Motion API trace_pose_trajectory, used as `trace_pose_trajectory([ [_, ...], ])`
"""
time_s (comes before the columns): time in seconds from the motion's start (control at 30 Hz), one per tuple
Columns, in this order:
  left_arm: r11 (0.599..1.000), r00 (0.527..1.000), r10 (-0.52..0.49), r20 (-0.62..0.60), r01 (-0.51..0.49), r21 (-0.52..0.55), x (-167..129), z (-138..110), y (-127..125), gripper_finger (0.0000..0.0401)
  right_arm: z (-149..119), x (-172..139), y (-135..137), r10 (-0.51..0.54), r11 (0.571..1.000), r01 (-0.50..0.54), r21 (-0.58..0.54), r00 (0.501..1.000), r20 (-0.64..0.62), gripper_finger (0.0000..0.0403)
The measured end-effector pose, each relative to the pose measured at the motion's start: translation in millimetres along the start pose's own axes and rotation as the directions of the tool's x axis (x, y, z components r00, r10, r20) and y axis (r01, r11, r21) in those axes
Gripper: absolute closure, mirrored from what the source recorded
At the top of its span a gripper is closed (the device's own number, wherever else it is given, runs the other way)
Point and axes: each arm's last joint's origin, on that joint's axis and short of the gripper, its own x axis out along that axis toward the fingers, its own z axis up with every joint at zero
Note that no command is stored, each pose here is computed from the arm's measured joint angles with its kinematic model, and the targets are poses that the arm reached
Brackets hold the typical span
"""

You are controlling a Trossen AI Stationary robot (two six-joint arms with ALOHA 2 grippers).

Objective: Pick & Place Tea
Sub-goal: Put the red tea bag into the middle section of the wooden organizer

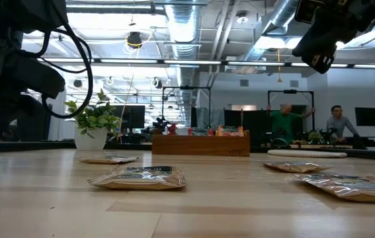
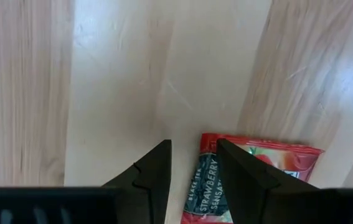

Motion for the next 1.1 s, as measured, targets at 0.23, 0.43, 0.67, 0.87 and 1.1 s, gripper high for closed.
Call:
trace_pose_trajectory([
  [0.23,1.0,1.0,-0.017,0.008,0.017,0.0,4.4,-1.7,1.4,0.0282,0.0,0.0,0.0,0.0,1.0,0.0,0.0,1.0,0.0,0.0397],
  [0.43,0.999,1.0,-0.027,-0.001,0.027,-0.03,7.7,-4.8,3.7,0.0293,0.0,0.0,0.0,0.0,1.0,0.0,0.0,1.0,0.0,0.0397],
  [0.67,0.999,1.0,-0.027,-0.001,0.027,-0.034,8.2,-4.9,3.9,0.0329,0.0,0.0,0.0,0.0,1.0,0.0,0.0,1.0,0.0,0.0397],
  [0.87,0.999,1.0,-0.026,0.0,0.026,-0.038,8.6,-4.9,4.0,0.0362,0.0,0.0,0.1,0.0,1.0,0.0,-0.001,1.0,0.0,0.0397],
  [1.1,0.998,1.0,-0.024,0.005,0.025,-0.061,7.2,-3.3,2.8,0.039,0.0,0.0,0.1,0.0,1.0,0.0,-0.001,1.0,0.0,0.0397],
])
